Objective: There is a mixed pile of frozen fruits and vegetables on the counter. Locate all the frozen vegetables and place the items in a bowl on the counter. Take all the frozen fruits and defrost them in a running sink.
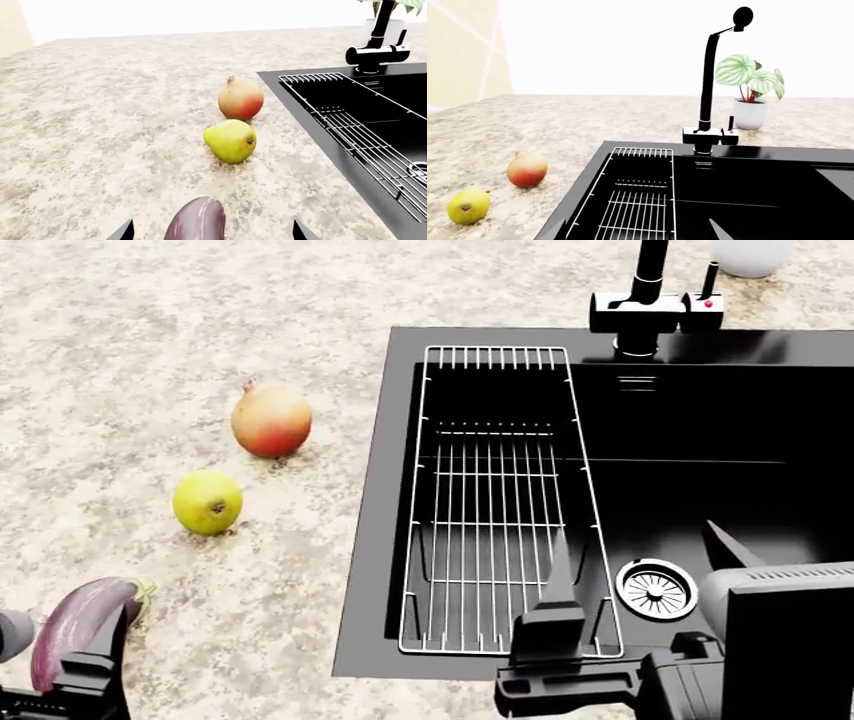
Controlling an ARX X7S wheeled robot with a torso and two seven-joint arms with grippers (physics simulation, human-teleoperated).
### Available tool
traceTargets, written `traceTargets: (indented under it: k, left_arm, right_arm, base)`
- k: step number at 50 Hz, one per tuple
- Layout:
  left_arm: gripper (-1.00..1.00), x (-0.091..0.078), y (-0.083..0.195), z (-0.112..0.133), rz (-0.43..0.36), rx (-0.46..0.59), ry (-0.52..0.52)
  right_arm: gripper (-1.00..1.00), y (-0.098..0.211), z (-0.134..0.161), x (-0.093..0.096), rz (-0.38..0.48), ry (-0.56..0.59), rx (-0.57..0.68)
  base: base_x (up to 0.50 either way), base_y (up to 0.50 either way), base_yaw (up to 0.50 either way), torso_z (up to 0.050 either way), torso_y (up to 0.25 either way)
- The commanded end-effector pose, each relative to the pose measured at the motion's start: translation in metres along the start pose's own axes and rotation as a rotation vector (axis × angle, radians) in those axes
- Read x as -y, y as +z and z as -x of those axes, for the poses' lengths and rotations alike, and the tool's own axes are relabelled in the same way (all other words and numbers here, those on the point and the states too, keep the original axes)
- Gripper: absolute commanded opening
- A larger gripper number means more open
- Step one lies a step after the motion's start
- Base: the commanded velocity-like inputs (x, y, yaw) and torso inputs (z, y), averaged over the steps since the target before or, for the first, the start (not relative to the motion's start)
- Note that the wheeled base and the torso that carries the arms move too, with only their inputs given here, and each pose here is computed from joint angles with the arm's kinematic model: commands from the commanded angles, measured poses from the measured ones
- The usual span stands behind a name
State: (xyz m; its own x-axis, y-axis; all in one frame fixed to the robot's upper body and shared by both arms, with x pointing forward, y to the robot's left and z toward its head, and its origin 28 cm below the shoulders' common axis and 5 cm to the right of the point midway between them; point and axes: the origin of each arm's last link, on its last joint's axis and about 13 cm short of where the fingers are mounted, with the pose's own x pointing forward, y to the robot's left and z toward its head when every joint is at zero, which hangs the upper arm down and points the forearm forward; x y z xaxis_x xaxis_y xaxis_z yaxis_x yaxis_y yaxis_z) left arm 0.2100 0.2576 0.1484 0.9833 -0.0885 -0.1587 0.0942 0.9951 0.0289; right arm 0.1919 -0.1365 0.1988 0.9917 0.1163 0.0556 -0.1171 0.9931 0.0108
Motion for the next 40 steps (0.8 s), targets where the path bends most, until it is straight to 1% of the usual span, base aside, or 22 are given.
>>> traceTargets:
  k: [1,3,5,16,20,25,28,33,37,40]
  left_arm:
    - [1.0,-0.005,-0.013,-0.007,-0.017,-0.062,0.036]
    - [1.0,-0.005,-0.014,-0.007,-0.016,-0.07,0.031]
    - [1.0,-0.005,-0.016,-0.008,-0.014,-0.075,0.032]
    - [1.0,-0.006,-0.024,-0.017,0.008,-0.107,0.037]
    - [1.0,-0.009,-0.028,-0.016,0.01,-0.114,0.039]
    - [1.0,-0.006,-0.031,-0.021,0.01,-0.134,0.031]
    - [1.0,-0.009,-0.033,-0.02,0.011,-0.141,0.031]
    - [1.0,-0.008,-0.035,-0.021,0.012,-0.155,0.028]
    - [1.0,-0.008,-0.035,-0.019,0.012,-0.151,0.025]
    - [1.0,-0.007,-0.03,-0.02,0.023,-0.128,0.033]
  right_arm:
    - [1.0,0.0,-0.001,0.0,-0.033,-0.009,-0.01]
    - [1.0,0.0,-0.002,-0.001,-0.045,-0.009,-0.012]
    - [1.0,0.0,-0.001,-0.001,-0.033,-0.005,-0.015]
    - [1.0,0.0,-0.001,0.0,-0.056,-0.013,-0.014]
    - [1.0,0.0,-0.001,-0.001,-0.058,-0.011,-0.016]
    - [1.0,0.001,-0.001,0.0,-0.059,-0.014,-0.015]
    - [1.0,0.0,-0.002,0.0,-0.06,-0.015,-0.016]
    - [1.0,0.0,-0.002,0.0,-0.059,-0.016,-0.016]
    - [1.0,0.0,-0.002,0.0,-0.06,-0.017,-0.015]
    - [1.0,0.0,-0.002,0.0,-0.061,-0.017,-0.014]
  base:
    - [0.0,0.0,0.0,0.0,0.0]
    - [0.0,0.0,0.0,0.0,0.0]
    - [0.0,0.0,0.0,0.0,0.0]
    - [0.0,0.0,0.0,0.0,0.0]
    - [0.0,0.0,0.0,0.0,0.0]
    - [0.0,0.0,0.0,0.0,0.0]
    - [0.0,0.0,0.0,0.0,0.0]
    - [0.0,0.0,0.0,0.0,0.0]
    - [0.0,0.0,0.0,0.0,0.0]
    - [0.0,0.0,0.0,0.0,0.0]
